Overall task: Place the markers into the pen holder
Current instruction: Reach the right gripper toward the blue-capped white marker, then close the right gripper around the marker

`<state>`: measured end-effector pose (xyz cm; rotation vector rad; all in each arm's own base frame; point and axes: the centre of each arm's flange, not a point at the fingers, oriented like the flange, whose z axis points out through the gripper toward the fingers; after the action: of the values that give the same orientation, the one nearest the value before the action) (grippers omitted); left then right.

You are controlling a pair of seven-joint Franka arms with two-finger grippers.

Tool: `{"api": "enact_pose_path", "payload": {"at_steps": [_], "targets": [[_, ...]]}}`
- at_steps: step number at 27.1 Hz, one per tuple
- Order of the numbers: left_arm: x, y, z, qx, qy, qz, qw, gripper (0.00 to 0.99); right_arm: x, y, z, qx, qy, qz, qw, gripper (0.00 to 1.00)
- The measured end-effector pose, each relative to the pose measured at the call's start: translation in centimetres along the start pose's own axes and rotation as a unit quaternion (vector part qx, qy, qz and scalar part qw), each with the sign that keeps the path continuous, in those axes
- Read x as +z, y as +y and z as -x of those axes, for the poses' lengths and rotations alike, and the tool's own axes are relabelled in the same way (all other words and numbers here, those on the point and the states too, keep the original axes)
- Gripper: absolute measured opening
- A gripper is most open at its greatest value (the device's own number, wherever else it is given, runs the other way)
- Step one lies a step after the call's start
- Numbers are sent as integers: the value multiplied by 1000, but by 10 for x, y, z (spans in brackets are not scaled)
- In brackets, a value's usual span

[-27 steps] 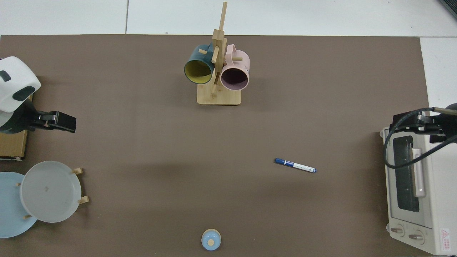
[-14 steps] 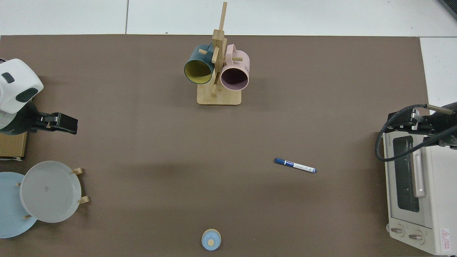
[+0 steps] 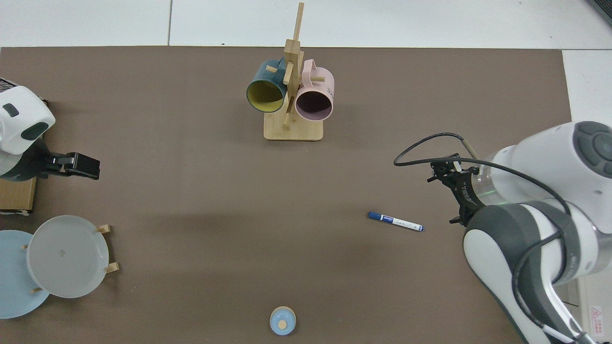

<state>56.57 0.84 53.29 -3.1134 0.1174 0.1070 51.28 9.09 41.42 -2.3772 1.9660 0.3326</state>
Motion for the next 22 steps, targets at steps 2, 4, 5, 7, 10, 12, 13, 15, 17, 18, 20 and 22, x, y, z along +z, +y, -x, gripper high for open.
{"api": "enact_pose_path", "payload": {"at_steps": [2, 4, 5, 7, 10, 12, 13, 15, 17, 18, 20, 22], "targets": [[5, 1, 0, 1, -2, 0, 1000, 991, 9, 2, -10, 32, -16, 2, 999, 1000], [11, 1, 0, 1, -5, 0, 1000, 991, 16, 3, -17, 59, -29, 1, 998, 1000], [13, 1, 1, 1, -6, 1, 1000, 991, 19, 4, -19, 68, -33, -1, 997, 1000], [16, 1, 1, 1, -9, 1, 1000, 991, 28, 6, -21, 84, -36, -6, 996, 1000], [16, 1, 1, 1, -9, 1, 1000, 991, 44, 9, -23, 98, -39, -8, 994, 1000], [16, 1, 1, 2, -9, 1, 1000, 991, 56, 11, -23, 106, -43, -5, 993, 1000], [16, 1, 1, 1, -9, 1, 1000, 991, 62, 12, -23, 108, -44, -4, 993, 1000], [17, 1, 1, 1, -10, 1, 1000, 991, 74, 14, -21, 110, -46, -2, 993, 1000], [17, 1, 1, 1, -10, 1, 1000, 991, 86, 14, -16, 108, -42, -5, 993, 1000], [17, 1, 1, 1, -10, 1, 1000, 991, 92, 15, -15, 107, -39, -7, 993, 1000], [18, 1, 2, 1, -11, 1, 1000, 991, 104, 16, -14, 107, -34, -12, 994, 1000], [18, 1, 2, 1, -11, 1, 1000, 991, 115, 18, -15, 109, -29, -12, 994, 1000]]}}
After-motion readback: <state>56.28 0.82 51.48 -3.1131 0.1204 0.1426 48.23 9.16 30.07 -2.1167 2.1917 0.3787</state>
